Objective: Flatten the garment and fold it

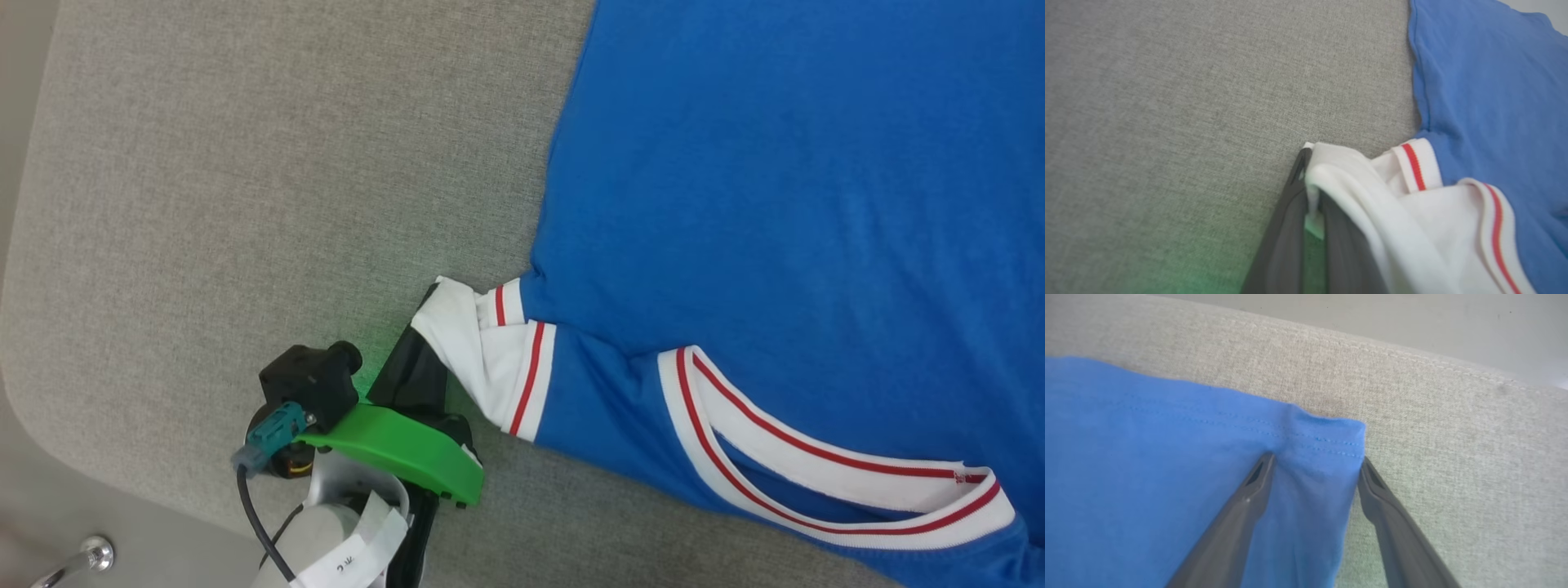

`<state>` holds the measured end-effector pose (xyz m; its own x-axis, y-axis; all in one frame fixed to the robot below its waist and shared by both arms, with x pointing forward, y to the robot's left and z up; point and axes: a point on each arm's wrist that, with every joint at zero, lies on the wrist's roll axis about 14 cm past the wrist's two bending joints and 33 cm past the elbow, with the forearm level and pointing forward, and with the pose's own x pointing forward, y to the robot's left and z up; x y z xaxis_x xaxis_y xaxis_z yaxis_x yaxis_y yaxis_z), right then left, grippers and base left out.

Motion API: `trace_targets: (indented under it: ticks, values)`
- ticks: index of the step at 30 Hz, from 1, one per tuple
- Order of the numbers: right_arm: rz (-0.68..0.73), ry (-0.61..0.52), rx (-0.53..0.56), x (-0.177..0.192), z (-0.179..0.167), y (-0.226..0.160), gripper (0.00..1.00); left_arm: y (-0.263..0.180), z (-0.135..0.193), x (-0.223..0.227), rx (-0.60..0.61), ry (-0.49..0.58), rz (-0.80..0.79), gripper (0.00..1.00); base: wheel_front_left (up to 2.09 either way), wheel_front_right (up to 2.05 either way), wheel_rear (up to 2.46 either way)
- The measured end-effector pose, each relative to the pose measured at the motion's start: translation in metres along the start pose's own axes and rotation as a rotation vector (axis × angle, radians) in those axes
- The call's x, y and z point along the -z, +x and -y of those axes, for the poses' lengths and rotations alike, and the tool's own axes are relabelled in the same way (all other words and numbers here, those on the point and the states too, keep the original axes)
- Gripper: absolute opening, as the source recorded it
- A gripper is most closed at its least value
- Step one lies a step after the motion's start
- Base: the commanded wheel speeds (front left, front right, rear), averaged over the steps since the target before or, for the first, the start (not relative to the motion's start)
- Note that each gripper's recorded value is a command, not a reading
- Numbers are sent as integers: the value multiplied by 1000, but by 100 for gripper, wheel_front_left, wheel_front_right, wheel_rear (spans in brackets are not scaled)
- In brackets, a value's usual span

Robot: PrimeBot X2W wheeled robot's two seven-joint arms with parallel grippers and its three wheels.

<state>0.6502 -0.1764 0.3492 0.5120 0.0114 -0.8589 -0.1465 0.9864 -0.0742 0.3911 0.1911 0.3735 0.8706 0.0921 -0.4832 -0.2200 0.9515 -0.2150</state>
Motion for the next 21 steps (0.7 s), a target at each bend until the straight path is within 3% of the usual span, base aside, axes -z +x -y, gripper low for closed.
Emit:
trace_targets:
  ticks: [1, 2, 6, 10, 14, 21]
  values:
    - [-4, 7, -3, 0, 0, -1, 20, 0, 0, 0, -1, 1, 0, 0, 0, 0, 0]
    - [-4, 17, -8, 0, 1, -3, 0, 0, 0, 0, 0, 1, 0, 0, 0, 0, 0]
    - [34, 55, -24, -5, 1, -16, 0, 0, 1, -1, 10, 6, 5, 0, 0, 0, 0]
    - [176, 149, -66, -26, 4, -41, 0, -2, 2, -5, 23, 18, 10, 0, 0, 0, 0]
    - [309, 155, -76, -45, 13, -78, 0, -8, 1, -13, 34, 37, 17, 0, 0, 0, 0]
    - [353, 102, -27, -1, 45, -132, 0, -26, 7, -19, 61, 50, 20, 0, 0, 0, 0]
